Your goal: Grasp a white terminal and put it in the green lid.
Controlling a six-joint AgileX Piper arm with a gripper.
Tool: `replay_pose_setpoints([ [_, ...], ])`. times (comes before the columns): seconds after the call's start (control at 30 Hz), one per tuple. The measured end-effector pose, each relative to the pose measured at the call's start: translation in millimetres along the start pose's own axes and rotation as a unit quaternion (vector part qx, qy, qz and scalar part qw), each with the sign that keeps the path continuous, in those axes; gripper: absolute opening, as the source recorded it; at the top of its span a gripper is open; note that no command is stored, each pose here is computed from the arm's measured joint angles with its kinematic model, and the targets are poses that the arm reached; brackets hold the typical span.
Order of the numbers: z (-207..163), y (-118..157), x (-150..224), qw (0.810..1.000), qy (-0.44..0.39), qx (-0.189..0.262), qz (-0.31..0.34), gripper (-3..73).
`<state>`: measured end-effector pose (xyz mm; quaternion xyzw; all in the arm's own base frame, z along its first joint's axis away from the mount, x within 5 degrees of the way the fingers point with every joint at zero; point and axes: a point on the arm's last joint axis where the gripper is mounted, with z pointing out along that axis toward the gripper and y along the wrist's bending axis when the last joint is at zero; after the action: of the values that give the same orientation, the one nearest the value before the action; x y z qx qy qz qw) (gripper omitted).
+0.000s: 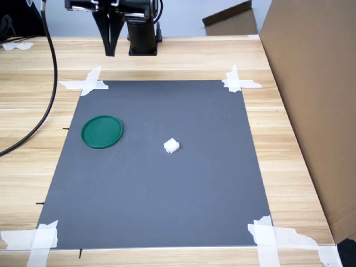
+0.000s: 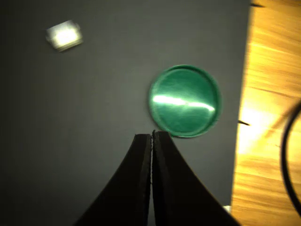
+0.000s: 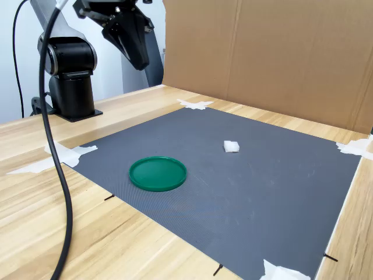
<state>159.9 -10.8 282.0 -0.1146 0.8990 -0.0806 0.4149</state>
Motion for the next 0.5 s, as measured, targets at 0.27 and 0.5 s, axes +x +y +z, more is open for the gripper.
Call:
replay_pose_setpoints([
  [0.27, -6.3, 15.6, -26.2, 0.972, 0.080, -0.182, -0.125, -2.8],
  [0.5, -4.0, 9.3, -36.7, 0.953, 0.150, -0.211, -0.160, -2.8],
])
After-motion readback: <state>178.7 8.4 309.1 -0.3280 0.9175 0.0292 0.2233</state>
